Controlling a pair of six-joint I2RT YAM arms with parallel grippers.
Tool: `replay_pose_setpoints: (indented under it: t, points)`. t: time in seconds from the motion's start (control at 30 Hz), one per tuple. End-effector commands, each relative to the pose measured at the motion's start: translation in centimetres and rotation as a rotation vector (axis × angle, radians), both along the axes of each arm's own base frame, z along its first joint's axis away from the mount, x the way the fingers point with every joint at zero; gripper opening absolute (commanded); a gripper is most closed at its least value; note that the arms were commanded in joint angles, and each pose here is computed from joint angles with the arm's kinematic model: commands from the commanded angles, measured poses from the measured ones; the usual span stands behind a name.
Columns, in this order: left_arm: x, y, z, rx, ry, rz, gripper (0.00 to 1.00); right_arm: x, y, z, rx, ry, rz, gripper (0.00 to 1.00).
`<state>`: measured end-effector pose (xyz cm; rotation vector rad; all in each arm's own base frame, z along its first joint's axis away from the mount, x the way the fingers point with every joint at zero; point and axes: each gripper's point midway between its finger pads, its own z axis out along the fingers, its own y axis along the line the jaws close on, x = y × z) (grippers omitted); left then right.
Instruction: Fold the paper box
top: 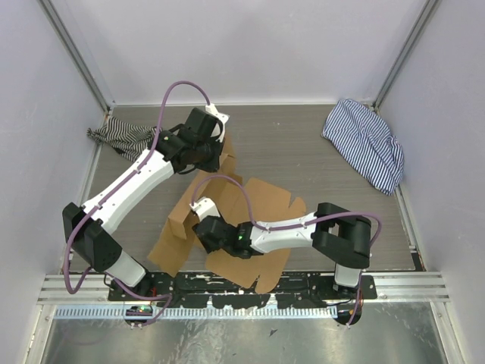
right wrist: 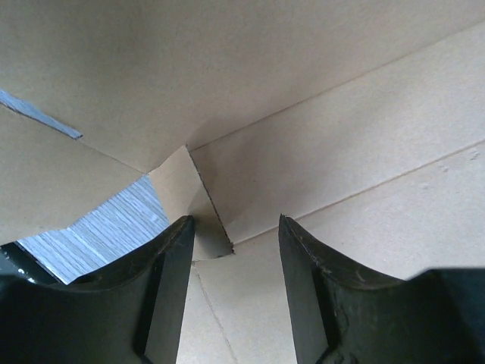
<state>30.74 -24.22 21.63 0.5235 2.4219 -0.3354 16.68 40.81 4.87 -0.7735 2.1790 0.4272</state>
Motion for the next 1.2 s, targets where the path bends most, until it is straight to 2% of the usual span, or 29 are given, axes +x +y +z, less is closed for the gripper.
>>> replay_pose_setpoints:
  t: [0.0, 0.17, 0.37, 0.5, 0.77, 0.97, 1.17]
  points:
    - [-1.3, 0.2, 0.6, -0.017, 0.023, -0.013, 0.0, -0.3, 1.0, -0.9, 0.038, 0.058, 0.005, 0.53]
    - [-1.5, 0.3, 0.5, -0.015, 0.031, -0.015, 0.0, 0.0, 0.6, -3.2, 0.017, 0.109, -0.03, 0.52]
    - [-1.7, 0.1, 0.1, -0.005, 0.039, -0.018, 0.0, 0.4, 0.4, -3.0, 0.028, 0.119, -0.053, 0.52]
    - [-1.4, 0.3, -0.2, 0.015, 0.032, -0.009, 0.0, 0.5, 0.3, 0.0, 0.098, 0.092, -0.051, 0.53]
    - [-0.8, 0.8, -0.1, 0.058, 0.016, -0.001, 0.0, 2.1, -2.3, 9.0, 0.194, -0.006, -0.091, 0.59]
    - [-0.6, 1.0, -0.1, 0.075, 0.012, -0.001, 0.0, 5.9, -7.6, 12.6, 0.21, -0.013, -0.188, 0.58]
    - [-0.4, 0.9, 0.0, 0.094, 0.0, -0.035, 0.0, 10.2, -14.0, 15.4, 0.199, -0.101, -0.353, 0.58]
